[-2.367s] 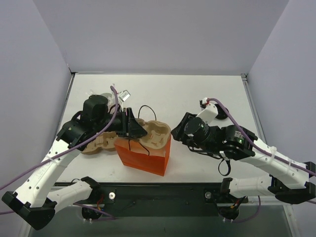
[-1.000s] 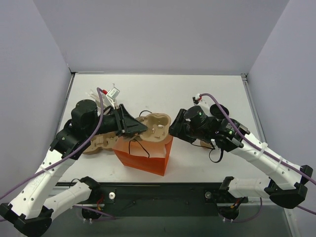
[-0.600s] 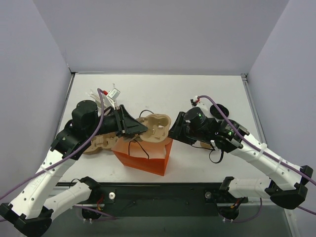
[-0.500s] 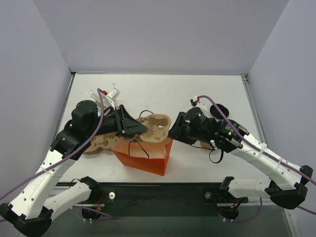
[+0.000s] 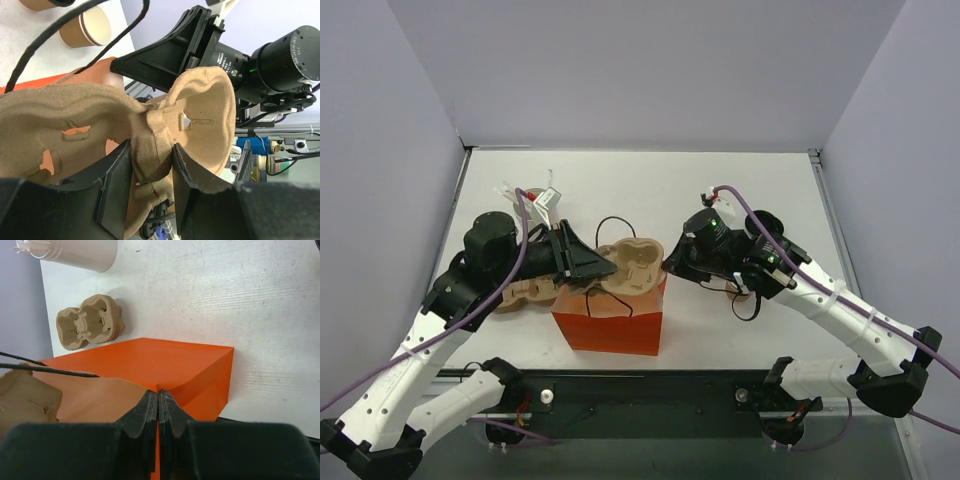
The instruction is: Pack the takeout coffee
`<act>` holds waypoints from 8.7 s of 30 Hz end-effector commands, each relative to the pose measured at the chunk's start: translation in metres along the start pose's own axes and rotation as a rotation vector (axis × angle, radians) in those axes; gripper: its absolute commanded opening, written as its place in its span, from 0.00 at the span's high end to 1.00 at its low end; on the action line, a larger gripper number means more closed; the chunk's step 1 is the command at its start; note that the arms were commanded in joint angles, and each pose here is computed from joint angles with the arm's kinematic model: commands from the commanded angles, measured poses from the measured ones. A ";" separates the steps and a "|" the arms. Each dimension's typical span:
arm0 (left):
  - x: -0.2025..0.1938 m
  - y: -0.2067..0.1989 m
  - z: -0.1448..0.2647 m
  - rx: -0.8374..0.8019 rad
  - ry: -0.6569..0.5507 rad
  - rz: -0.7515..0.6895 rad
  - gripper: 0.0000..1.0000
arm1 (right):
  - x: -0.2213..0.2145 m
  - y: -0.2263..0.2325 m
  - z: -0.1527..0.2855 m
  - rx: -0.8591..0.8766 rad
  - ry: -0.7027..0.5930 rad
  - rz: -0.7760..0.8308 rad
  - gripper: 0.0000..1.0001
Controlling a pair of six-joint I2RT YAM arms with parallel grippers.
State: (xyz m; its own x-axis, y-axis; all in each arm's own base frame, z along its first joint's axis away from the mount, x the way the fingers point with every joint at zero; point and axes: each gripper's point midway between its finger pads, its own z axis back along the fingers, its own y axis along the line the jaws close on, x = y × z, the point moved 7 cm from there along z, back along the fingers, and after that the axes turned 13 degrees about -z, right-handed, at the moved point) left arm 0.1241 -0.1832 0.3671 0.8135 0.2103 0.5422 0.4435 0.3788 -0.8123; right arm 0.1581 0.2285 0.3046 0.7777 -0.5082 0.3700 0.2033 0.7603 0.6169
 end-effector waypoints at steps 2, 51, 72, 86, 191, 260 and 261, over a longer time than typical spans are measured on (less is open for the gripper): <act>0.003 -0.007 0.006 -0.023 -0.034 -0.020 0.59 | 0.010 0.002 0.002 -0.013 -0.060 -0.006 1.00; -0.024 0.073 -0.019 0.357 0.103 -0.250 0.52 | 0.008 0.011 0.014 0.059 -0.036 0.076 1.00; 0.009 0.032 -0.020 0.248 0.062 -0.382 0.37 | 0.019 -0.005 0.011 -0.014 -0.084 0.105 0.98; 0.043 0.016 0.011 0.372 -0.153 -0.449 0.03 | 0.055 0.007 0.004 -0.036 -0.088 0.189 0.72; 0.064 0.084 0.015 0.806 0.094 -0.484 0.24 | 0.100 -0.052 0.083 -0.263 -0.218 0.339 0.00; 0.038 0.059 0.036 0.626 -0.001 -0.548 0.42 | 0.141 -0.138 -0.139 -0.601 0.157 0.300 0.14; 0.038 0.059 0.037 0.627 0.000 -0.546 0.42 | 0.140 -0.140 -0.140 -0.602 0.164 0.299 0.14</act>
State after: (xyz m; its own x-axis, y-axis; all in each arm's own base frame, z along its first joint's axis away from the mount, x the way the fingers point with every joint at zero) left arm 0.1701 -0.1244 0.3320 0.5772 -0.1682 0.7991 0.4933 0.8517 -0.1770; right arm 0.3266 0.1122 0.1839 0.9107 -0.2178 0.3510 0.2123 0.9757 0.0547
